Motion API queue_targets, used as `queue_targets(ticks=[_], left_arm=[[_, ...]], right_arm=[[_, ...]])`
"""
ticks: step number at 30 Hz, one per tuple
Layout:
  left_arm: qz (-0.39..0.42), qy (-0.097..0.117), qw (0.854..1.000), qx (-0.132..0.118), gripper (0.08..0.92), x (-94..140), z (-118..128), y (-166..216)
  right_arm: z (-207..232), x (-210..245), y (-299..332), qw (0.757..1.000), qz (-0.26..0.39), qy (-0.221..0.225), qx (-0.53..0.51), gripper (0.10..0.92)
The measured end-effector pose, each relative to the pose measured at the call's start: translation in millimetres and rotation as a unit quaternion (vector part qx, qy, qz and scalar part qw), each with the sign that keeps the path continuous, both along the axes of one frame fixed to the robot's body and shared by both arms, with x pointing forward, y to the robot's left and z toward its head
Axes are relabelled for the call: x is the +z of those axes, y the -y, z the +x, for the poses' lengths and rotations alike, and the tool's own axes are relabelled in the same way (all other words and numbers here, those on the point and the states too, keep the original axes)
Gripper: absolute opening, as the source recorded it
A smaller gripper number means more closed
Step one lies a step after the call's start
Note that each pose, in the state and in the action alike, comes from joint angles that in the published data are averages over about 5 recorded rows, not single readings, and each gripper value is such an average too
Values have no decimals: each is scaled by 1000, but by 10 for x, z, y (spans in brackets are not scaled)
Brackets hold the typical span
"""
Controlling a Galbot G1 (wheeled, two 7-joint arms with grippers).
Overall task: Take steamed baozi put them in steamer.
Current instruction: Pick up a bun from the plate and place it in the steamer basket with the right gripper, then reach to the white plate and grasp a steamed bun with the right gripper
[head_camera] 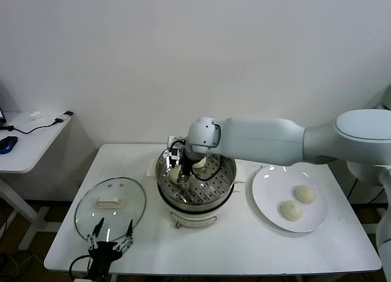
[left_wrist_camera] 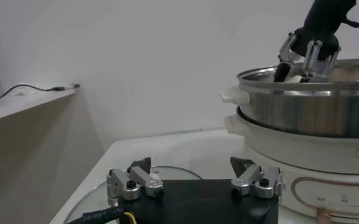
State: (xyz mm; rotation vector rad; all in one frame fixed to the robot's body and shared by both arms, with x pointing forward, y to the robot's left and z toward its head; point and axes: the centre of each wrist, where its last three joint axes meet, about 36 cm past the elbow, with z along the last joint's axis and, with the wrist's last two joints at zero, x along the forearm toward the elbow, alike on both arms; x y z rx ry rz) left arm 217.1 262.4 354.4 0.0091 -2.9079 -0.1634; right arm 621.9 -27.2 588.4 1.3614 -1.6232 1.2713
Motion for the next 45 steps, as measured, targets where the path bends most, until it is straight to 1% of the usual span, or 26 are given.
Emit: queue_targets(ticks=[3, 8, 13, 17, 23, 28, 36, 45], left_arm=[[0, 2, 1000, 0, 823, 16, 1, 9], [0, 4, 1000, -1, 823, 43, 2, 21], [0, 6, 1000, -2, 823, 74, 15, 28], [0, 8, 1000, -4, 823, 86, 31, 23], [2, 9, 1000, -5, 823, 93, 43, -1], [5, 11, 1000, -4, 823, 101, 58, -31], [8, 14, 1000, -3, 823, 111, 91, -59], [11, 10, 1000, -2, 823, 68, 100, -70]], right_arm=[[84, 192, 136, 1000, 9, 4, 13, 819], [239, 629, 586, 999, 25, -1, 34, 823], [322, 1013, 1368, 999, 15, -12, 41, 823], [270, 1070, 2092, 999, -11, -31, 31, 823], [28, 768, 2961, 997, -48, -64, 0, 823], [-195, 349, 3427, 994, -64, -86, -31, 823], [-410, -261, 3749, 989, -90, -97, -68, 823], [-511, -810, 3845, 983, -113, -98, -102, 823]])
